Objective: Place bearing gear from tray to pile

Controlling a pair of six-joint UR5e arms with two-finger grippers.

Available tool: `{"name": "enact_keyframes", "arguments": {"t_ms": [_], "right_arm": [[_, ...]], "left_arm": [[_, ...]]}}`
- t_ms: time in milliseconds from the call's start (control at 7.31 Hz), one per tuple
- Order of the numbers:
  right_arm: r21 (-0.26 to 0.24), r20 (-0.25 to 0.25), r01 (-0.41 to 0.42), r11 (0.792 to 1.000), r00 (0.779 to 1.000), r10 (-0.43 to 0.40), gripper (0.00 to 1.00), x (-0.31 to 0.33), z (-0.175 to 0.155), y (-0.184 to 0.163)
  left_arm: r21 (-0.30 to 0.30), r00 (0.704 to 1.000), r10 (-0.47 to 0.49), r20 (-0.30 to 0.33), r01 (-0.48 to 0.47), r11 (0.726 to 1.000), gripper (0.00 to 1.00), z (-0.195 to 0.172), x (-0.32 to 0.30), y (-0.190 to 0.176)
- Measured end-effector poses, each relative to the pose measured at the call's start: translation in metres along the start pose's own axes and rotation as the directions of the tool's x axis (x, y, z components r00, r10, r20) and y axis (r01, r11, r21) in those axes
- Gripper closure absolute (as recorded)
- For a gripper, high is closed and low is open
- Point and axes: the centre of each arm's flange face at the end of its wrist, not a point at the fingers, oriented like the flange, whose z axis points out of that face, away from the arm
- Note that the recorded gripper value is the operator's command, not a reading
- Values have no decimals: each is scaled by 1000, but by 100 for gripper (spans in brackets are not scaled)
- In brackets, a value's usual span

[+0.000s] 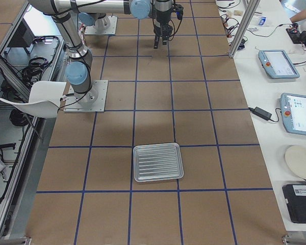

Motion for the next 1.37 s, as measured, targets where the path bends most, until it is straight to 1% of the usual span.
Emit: {"name": "enact_keyframes", "arguments": {"t_ms": [137,274,411,547,684,821,1095,1232,1368], "right_arm": [[-4,-1,20,1000,1000,-20,0,-1,-4,0],[-19,0,38,999,999,-38,0,-1,-6,1],[-45,6,50,998,999,-50,0,-2,-5,4],[-57,12,72,996,997,-72,0,-2,-5,5],[-60,11,113,992,994,-113,0,0,-4,6],[-63,9,139,988,990,-139,0,0,-3,8],[-59,12,133,989,991,-132,0,-1,-2,9],[-46,13,122,992,993,-121,0,-2,-4,7],[-35,14,92,995,996,-91,0,-2,-5,6]], "left_arm": [[0,1000,0,0,0,1000,43,0,0,0],[-1,1000,0,1,0,1000,46,1,0,-1],[-2,1000,0,1,0,1000,59,2,-1,-1],[-2,1000,-1,1,1,1000,65,2,-1,-2],[-3,1000,-2,1,2,1000,89,2,-1,-2],[-3,1000,-2,1,2,1000,100,2,-1,-2],[3,1000,-3,-2,3,1000,100,-1,-3,-4],[19,1000,-7,-6,8,1000,100,-11,-7,-9],[41,1000,-22,-11,22,999,100,-28,-18,-19]]}}
